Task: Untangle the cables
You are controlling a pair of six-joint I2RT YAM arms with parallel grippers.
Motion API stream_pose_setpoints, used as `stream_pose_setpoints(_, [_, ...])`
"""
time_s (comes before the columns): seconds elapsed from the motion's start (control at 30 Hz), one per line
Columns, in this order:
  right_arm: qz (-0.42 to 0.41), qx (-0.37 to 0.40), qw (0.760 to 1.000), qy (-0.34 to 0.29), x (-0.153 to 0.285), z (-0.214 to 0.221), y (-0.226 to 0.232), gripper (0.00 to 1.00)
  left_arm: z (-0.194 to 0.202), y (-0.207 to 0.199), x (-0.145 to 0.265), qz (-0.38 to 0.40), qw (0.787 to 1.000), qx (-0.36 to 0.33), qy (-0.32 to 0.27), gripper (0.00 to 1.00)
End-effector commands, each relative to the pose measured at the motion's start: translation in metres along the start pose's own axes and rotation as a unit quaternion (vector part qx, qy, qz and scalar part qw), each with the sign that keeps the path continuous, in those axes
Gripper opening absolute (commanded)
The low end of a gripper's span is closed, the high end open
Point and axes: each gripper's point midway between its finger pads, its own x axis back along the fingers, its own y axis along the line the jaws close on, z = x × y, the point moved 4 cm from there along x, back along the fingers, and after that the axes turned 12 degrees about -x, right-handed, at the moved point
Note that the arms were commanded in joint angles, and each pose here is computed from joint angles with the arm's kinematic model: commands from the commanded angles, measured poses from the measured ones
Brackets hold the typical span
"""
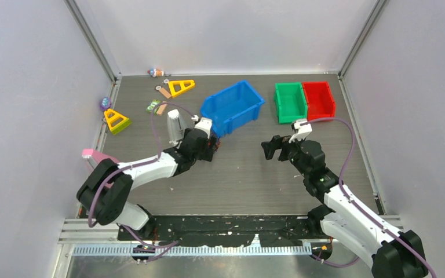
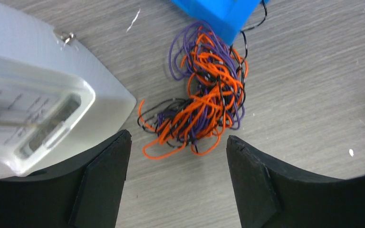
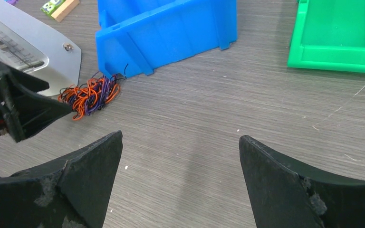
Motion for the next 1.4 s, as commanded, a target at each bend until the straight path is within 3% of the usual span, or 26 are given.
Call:
stream_pose_setpoints(0.0, [-0.004,0.001,1.000,-0.001,0.003,0.001,0.001,0.98,-0.021,0.001,-0.015,-0.020,0.999,-0.025,-0.001,0.68])
stream_pose_setpoints(0.23, [-0.001,-0.009,1.000,0.009,0.006,0.011,-0.003,0.98,-0.020,-0.018,-0.008,0.044,0.998,-0.036,-0.010,0.07])
stream_pose_setpoints(0.3, [-0.010,-0.010,1.000,0.017,0.006,0.016,-0.001,0.98,-0.021,-0.026,0.003,0.077,0.996,-0.038,-0.025,0.00])
stream_pose_setpoints(0.43, [-0.036,-0.012,0.999,0.034,0.007,0.022,0.005,0.98,-0.021,-0.041,0.029,0.155,0.984,-0.021,-0.080,0.00])
stream_pose_setpoints(0.53, [-0.042,-0.015,0.998,0.038,0.008,0.025,0.005,0.98,-0.018,-0.034,0.039,0.141,0.984,-0.006,-0.104,0.00])
stream_pose_setpoints(0.67, [-0.042,-0.023,0.998,0.040,0.008,0.029,0.004,0.98,-0.020,-0.031,0.034,0.129,0.987,-0.021,-0.094,0.02])
stream_pose_setpoints(0.83, [-0.047,-0.031,0.997,0.050,0.005,0.030,0.007,0.98,-0.014,-0.033,0.020,0.118,0.991,-0.023,-0.050,0.51])
stream_pose_setpoints(0.97, [-0.047,-0.031,0.997,0.052,0.006,0.029,0.008,0.98,-0.004,-0.041,0.012,0.133,0.991,-0.027,-0.017,0.59])
stream_pose_setpoints(1.0, [-0.045,-0.031,0.997,0.052,0.006,0.029,0.008,0.98,0.000,-0.042,0.010,0.135,0.990,-0.030,-0.001,0.58])
stream_pose_setpoints(1.07, [-0.044,-0.032,0.997,0.055,0.006,0.031,0.007,0.98,0.005,-0.044,0.006,0.139,0.990,-0.033,0.016,0.44])
stream_pose_setpoints(1.13, [-0.051,-0.036,0.996,0.061,0.006,0.033,0.009,0.98,0.006,-0.047,0.006,0.148,0.988,-0.033,0.019,0.23])
stream_pose_setpoints(1.17, [-0.057,-0.037,0.996,0.065,0.006,0.034,0.011,0.98,0.004,-0.049,0.007,0.157,0.987,-0.035,0.015,0.03])
stream_pose_setpoints(1.23, [-0.085,-0.041,0.992,0.086,0.006,0.040,0.019,0.99,-0.004,-0.057,0.013,0.191,0.981,-0.034,-0.005,0.00])
stream_pose_setpoints(1.3, [-0.102,-0.048,0.987,0.113,0.002,0.048,0.024,0.89,-0.010,-0.067,0.025,0.242,0.969,-0.029,-0.045,0.00])
stream_pose_setpoints(1.37, [-0.129,-0.059,0.980,0.141,0.000,0.055,0.034,0.86,-0.020,-0.080,0.041,0.301,0.948,-0.023,-0.103,0.00])
